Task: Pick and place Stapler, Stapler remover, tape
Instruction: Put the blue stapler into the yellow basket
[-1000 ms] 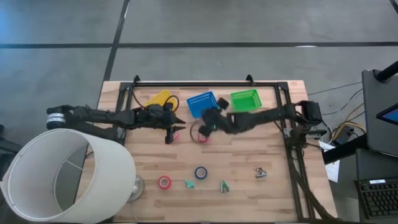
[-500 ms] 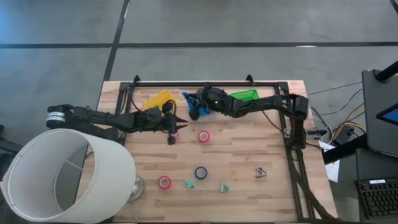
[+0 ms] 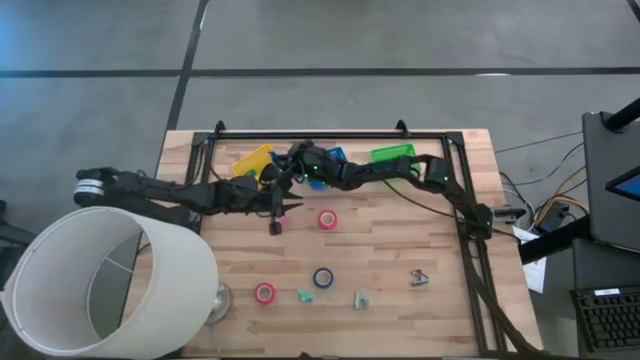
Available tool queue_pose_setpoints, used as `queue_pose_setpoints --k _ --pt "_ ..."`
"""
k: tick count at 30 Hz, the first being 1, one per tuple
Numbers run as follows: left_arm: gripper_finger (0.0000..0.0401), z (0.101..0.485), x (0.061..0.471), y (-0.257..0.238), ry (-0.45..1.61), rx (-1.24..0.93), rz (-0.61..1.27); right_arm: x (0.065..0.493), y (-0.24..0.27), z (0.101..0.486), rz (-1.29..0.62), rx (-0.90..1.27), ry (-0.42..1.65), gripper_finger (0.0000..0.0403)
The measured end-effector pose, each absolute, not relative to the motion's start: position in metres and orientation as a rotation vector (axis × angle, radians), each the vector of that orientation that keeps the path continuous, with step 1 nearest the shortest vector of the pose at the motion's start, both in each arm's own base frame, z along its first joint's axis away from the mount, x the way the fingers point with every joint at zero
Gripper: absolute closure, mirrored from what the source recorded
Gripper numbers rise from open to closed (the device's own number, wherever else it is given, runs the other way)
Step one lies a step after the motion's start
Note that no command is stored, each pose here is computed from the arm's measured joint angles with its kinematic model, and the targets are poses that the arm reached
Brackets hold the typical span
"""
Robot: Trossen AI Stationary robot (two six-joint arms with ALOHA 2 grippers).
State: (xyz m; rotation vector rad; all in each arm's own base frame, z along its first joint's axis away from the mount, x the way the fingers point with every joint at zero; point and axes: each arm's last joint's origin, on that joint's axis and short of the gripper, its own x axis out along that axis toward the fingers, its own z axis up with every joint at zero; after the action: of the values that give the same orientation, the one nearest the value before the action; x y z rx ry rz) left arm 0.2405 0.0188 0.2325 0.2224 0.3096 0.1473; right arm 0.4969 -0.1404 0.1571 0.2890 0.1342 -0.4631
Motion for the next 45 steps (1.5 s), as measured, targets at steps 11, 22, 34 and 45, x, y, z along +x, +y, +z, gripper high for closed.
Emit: queue_pose_setpoints --k 11,22,34,45 --pt "0.0332 0.235 0.238 0.018 0.303 0.217 0.157 0.512 -0.145 0.156 -0.481 0.210 0.294 0.0342" --pt "0.0332 0.232 0.236 0.019 0.348 0.202 0.230 0.478 -0.117 0.207 -0.475 0.146 0.616 0.0358" --pt "0.0333 0.227 0.234 0.020 0.401 0.210 0.247 0.399 -0.051 0.245 -0.648 0.005 0.798 0.0350" --pt "0.0311 0.236 0.238 0.019 0.311 0.316 0.203 0.371 -0.026 0.239 -0.299 0.043 0.684 0.0349"
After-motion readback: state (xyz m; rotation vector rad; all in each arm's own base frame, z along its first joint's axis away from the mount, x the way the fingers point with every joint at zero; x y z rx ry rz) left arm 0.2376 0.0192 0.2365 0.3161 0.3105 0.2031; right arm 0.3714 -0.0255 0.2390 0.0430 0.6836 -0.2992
